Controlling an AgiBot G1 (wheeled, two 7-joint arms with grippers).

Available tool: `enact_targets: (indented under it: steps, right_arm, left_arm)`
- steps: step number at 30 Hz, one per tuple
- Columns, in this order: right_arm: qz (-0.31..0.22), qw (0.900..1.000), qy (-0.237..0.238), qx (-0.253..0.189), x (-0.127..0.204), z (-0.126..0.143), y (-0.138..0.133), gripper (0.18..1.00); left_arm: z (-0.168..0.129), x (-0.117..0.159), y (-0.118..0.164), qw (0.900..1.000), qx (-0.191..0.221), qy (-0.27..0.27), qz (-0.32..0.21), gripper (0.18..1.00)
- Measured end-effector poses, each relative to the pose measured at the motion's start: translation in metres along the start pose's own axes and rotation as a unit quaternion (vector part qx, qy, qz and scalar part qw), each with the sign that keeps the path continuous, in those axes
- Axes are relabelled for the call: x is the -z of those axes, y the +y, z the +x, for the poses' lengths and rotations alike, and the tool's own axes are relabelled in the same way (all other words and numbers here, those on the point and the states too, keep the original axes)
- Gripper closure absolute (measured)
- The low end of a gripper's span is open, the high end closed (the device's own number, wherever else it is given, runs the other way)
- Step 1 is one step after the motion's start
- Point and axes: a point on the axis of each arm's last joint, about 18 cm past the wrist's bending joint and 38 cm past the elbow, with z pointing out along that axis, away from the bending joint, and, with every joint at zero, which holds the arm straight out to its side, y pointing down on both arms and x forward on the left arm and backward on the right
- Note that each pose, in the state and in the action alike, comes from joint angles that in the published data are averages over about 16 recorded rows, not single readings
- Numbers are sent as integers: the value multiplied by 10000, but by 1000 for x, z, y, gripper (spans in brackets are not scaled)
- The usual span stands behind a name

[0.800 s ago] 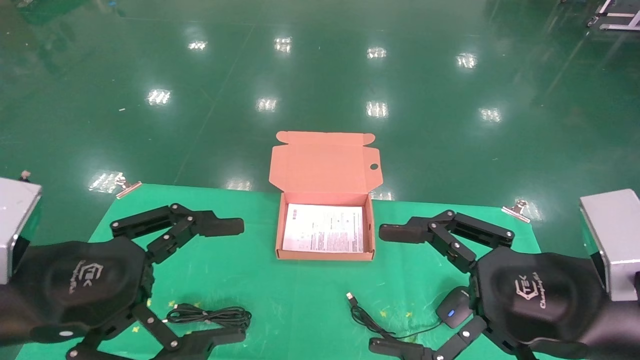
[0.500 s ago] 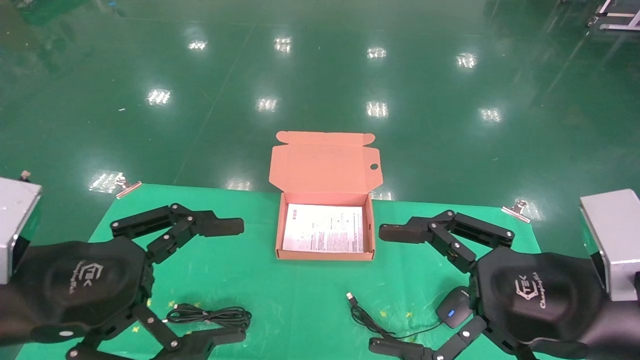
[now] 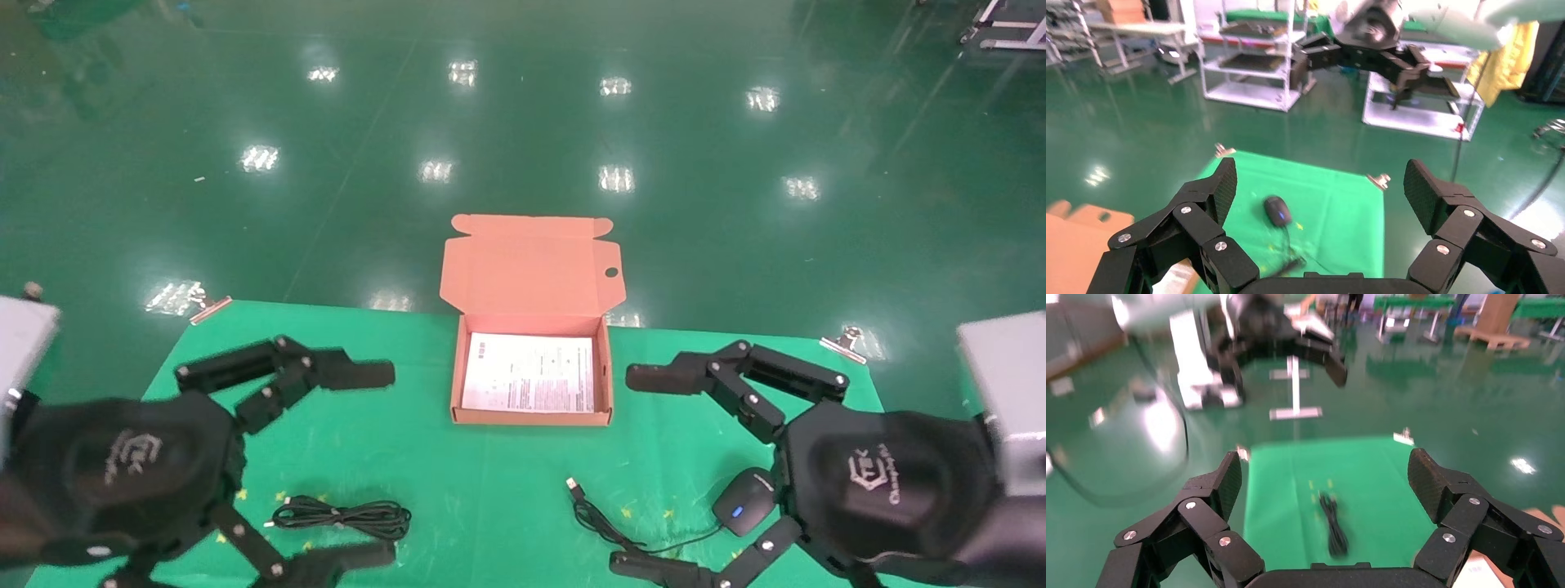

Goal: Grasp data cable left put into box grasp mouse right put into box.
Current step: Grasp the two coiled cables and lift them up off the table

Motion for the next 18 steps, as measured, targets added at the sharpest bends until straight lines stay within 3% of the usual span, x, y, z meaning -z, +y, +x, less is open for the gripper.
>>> enact_targets:
  steps: [5,9,13,18]
  right_arm:
    - [-551,9970,-53,542,-2,4,6,178]
    - [-1037,9888,-162,1062,-4,9,13,178]
    - [-1495,9755,-345,1579,-9,14,22,178]
    - [-2046,9517,-630,2201,-15,20,36,178]
  left_arm:
    - [-3,-4,9,9986,45,119,-522,184]
    - [-6,-9,18,9938,56,220,-1088,184]
    - [-12,-14,28,9848,7,298,-1714,184]
    - [-22,-21,41,9670,-173,377,-2512,184]
